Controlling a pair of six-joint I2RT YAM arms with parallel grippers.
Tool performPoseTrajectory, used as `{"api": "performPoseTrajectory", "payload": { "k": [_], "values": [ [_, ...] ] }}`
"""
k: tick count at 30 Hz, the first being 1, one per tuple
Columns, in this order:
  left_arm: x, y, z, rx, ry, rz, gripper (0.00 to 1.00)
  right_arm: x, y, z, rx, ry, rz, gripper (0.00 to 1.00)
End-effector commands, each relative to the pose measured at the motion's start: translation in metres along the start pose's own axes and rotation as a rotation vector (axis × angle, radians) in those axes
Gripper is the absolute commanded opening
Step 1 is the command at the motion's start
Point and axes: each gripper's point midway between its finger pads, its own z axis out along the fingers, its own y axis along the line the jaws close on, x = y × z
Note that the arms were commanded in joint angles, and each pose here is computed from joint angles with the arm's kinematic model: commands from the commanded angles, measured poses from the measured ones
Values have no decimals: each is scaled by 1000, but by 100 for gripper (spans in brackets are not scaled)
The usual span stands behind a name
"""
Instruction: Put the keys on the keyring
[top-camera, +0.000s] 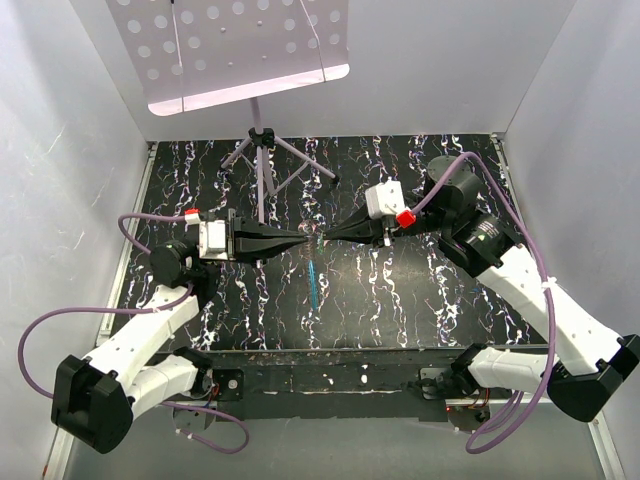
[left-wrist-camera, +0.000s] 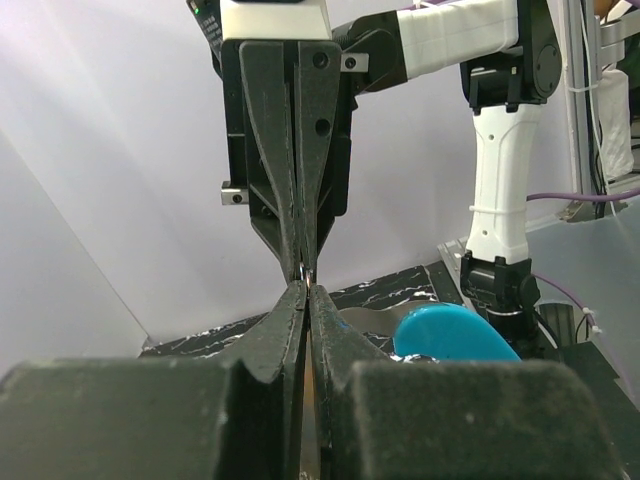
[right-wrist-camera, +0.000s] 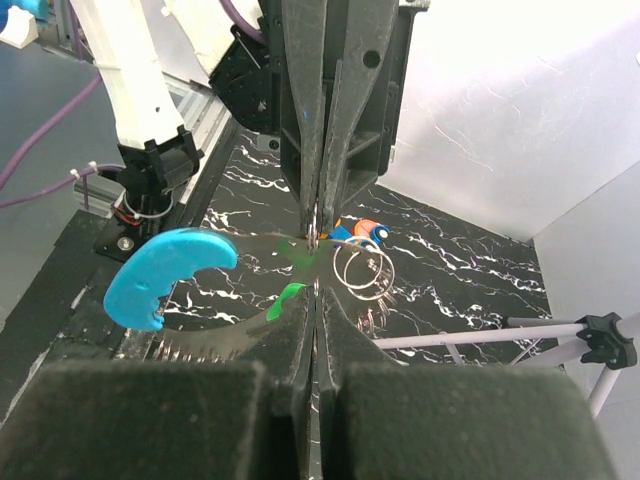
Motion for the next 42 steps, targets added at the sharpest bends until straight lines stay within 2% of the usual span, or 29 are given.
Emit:
{"api": "performPoseTrajectory", "payload": {
  "k": [1,42],
  "values": [
    [-5,4,-2,-34,-26,27,0,-23,-4,3,-2,-57,-30,1],
    [-6,2,-5,-49,-16,51,0,-25,-2,6,-5,-54,-22,1]
  ]
}}
